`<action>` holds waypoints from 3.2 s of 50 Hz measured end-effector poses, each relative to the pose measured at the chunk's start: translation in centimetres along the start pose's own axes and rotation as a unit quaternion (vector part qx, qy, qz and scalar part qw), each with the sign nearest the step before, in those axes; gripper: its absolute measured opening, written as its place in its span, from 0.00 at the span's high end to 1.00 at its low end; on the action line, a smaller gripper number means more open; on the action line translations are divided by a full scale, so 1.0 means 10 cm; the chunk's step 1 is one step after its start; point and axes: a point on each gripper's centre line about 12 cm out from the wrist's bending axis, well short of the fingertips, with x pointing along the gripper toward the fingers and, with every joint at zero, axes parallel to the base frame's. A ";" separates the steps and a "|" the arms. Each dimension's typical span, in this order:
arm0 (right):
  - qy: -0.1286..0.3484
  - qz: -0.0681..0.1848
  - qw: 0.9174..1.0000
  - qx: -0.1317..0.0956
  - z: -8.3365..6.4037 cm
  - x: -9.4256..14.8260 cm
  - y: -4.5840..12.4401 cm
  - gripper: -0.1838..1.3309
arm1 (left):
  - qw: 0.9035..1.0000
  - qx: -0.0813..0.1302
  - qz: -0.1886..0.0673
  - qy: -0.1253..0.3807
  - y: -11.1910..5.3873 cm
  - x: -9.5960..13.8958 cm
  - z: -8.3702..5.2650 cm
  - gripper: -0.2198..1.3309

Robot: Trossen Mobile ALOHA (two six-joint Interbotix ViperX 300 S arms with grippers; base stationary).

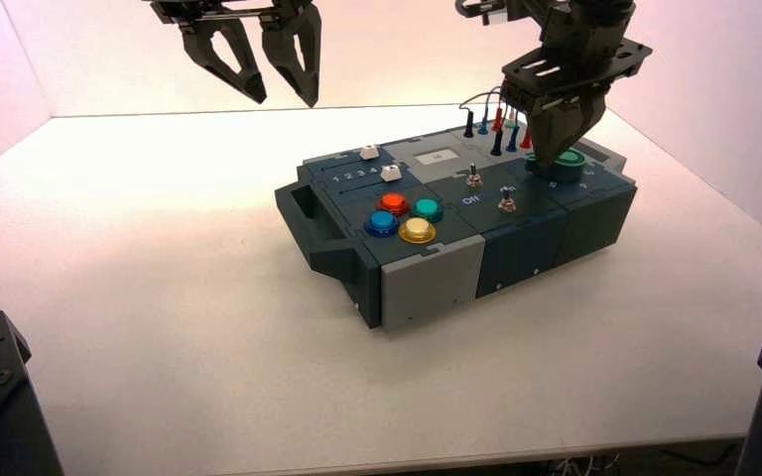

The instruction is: Turn the knob to position 6.

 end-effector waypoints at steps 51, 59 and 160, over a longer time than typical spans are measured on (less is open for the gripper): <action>0.001 0.001 1.000 -0.002 0.01 0.08 0.01 0.97 | 1.000 0.000 0.000 -0.003 0.00 -0.03 0.00 0.00; 0.004 0.002 1.000 -0.002 0.01 0.10 0.01 0.97 | 1.000 0.000 0.000 -0.003 0.00 -0.03 0.00 0.00; -0.008 0.001 0.999 -0.040 -0.04 -0.32 0.22 0.17 | 1.000 -0.003 -0.001 0.008 0.00 -0.04 -0.11 0.00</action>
